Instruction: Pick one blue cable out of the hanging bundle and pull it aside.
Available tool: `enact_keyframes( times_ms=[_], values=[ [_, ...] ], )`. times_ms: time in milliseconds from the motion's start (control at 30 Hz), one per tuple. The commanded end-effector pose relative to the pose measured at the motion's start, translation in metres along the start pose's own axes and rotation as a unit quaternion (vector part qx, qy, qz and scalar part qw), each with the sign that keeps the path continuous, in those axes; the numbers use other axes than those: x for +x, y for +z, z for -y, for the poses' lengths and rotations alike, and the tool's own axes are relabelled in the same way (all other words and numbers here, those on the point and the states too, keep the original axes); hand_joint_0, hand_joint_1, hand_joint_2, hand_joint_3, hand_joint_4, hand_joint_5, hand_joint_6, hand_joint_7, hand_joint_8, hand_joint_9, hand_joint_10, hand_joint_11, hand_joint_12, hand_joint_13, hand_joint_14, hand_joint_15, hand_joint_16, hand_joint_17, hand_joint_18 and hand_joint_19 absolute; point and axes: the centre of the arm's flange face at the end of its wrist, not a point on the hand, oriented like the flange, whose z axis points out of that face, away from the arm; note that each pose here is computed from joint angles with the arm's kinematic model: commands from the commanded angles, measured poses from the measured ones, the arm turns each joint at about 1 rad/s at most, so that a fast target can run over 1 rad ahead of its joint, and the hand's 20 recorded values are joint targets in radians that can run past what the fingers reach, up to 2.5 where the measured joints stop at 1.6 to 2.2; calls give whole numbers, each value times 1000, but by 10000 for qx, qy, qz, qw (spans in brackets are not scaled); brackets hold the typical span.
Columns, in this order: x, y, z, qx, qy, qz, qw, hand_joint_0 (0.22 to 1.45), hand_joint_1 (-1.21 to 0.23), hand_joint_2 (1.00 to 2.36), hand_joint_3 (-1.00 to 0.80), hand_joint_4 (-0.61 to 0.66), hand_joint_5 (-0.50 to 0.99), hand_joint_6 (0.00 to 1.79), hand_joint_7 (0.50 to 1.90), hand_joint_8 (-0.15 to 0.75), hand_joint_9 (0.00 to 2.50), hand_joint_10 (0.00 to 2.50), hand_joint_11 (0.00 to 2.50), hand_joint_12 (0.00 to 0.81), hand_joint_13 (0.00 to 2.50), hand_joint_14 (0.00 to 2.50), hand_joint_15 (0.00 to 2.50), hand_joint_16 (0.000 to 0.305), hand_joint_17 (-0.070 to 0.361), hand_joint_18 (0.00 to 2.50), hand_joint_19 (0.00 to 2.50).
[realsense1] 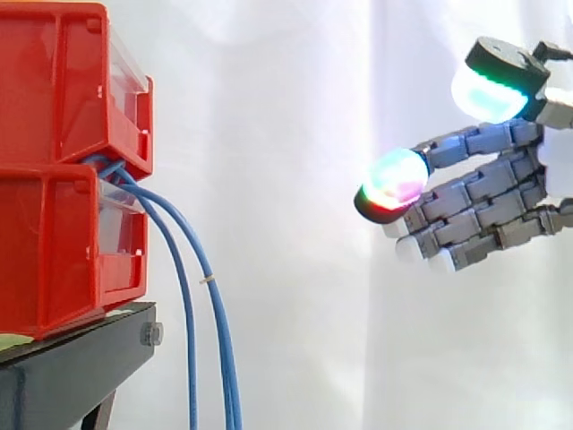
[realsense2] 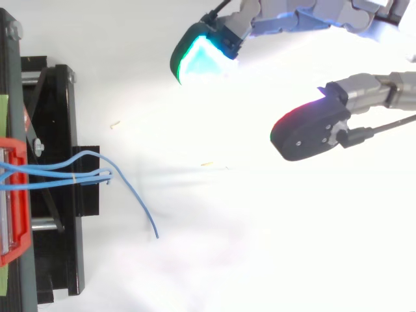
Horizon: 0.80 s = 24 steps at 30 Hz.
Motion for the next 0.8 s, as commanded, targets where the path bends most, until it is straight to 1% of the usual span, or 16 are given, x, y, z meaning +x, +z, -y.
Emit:
enact_keyframes(
  times_ms=[0,67,133,200,233,267,333,400,467,500,533,667,767],
  values=[
    [6,1,6,-468,236,400,9978,509,-511,1006,-427,281,-218,502,745,286,494,7,221,370,388,10,246,58,131,356,333],
    [9,-1,9,-439,253,480,9976,509,-511,1005,-428,281,-218,502,748,284,495,7,218,369,388,10,250,58,131,358,334],
    [9,-2,10,-372,263,574,9973,509,-511,1006,-430,280,-217,502,748,284,495,7,218,369,388,11,248,58,131,358,337],
    [10,-2,9,-353,269,608,9972,510,-511,1006,-431,282,-216,502,749,285,494,7,217,368,389,10,250,58,131,358,337],
    [12,-2,8,-364,270,613,9971,509,-511,1006,-429,283,-216,502,749,286,493,7,216,369,389,10,246,58,131,359,332],
    [15,-2,8,-366,220,601,9973,509,-511,1006,-429,283,-216,502,750,285,494,7,217,369,390,10,251,58,131,359,332],
    [15,-2,6,-380,204,601,9973,510,-510,1005,-431,283,-216,502,750,286,494,7,221,367,391,10,251,58,131,360,332],
    [18,-2,4,-398,154,615,9972,509,-511,1005,-429,283,-215,502,751,286,495,7,217,368,392,10,254,58,131,360,332],
    [19,-3,5,-391,129,640,9971,509,-510,1005,-429,284,-215,502,750,287,496,7,217,369,394,10,255,58,131,361,332],
    [20,-2,2,-421,130,665,9968,509,-510,1006,-430,286,-214,502,752,288,496,7,217,369,395,10,255,58,131,361,335],
    [20,-2,3,-427,134,669,9968,509,-510,1006,-428,286,-214,502,752,287,497,7,218,370,396,10,255,58,132,362,332],
    [23,-1,-1,-520,126,714,9960,509,-510,1005,-429,287,-213,502,756,289,498,7,218,368,397,10,259,58,131,362,331],
    [23,-1,-1,-477,86,756,9960,509,-510,1006,-430,289,-213,502,756,289,498,7,217,367,400,12,256,58,131,362,340]
  ],
)
